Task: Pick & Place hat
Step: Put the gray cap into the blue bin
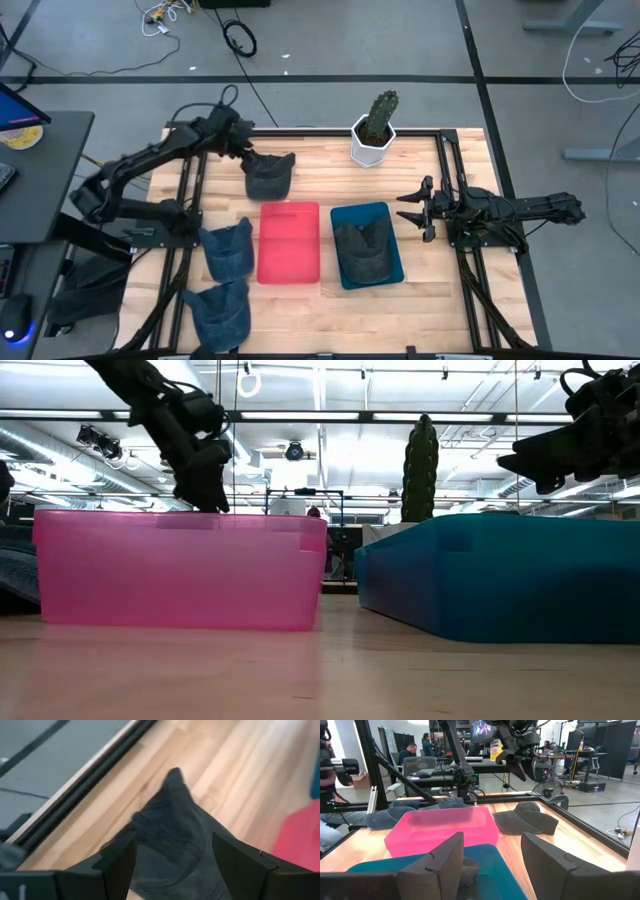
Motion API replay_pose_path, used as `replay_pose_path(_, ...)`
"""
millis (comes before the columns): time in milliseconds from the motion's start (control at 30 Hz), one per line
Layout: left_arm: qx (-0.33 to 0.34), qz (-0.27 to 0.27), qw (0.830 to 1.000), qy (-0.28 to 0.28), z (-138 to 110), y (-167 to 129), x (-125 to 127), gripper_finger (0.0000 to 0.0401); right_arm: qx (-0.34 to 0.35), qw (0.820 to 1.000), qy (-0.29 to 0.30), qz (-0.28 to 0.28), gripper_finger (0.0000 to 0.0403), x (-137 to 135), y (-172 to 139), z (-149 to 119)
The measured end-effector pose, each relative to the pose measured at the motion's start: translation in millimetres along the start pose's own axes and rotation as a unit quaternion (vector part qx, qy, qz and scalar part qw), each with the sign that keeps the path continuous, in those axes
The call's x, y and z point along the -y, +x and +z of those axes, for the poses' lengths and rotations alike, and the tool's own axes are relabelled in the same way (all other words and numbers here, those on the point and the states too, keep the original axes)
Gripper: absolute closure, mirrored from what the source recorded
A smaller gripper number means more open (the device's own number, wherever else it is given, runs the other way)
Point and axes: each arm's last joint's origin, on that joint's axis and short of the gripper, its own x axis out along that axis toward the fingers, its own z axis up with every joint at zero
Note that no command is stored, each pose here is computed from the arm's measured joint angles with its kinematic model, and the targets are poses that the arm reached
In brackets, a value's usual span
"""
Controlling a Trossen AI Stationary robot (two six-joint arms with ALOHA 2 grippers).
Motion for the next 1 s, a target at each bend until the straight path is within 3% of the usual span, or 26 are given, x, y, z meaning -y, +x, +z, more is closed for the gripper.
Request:
replay_pose_path(133, -0.025, -0.015, 0.999, 0.014, 4.7, 10.1, 1.1, 0.0138, 0.0, 1.0, 0.0, 0.0, 0.0199, 0.0, 0.0, 0.0)
replay_pose_path(367, -0.141, -0.052, 0.987, 0.061, -12.1, 42.5, 11.3, 0.0138, 0.0, 1.0, 0.0, 0.0, 0.0199, 0.0, 0.0, 0.0)
replay_pose_path(800, -0.163, -0.061, 0.981, 0.086, -15.5, 75.0, 17.6, 0.0139, 0.0, 1.0, 0.0, 0.0, 0.0199, 0.0, 0.0, 0.0)
replay_pose_path(1000, -0.171, -0.059, 0.981, 0.071, -17.2, 78.9, 17.1, 0.0197, 0.0, 1.0, 0.0, 0.0, 0.0199, 0.0, 0.0, 0.0)
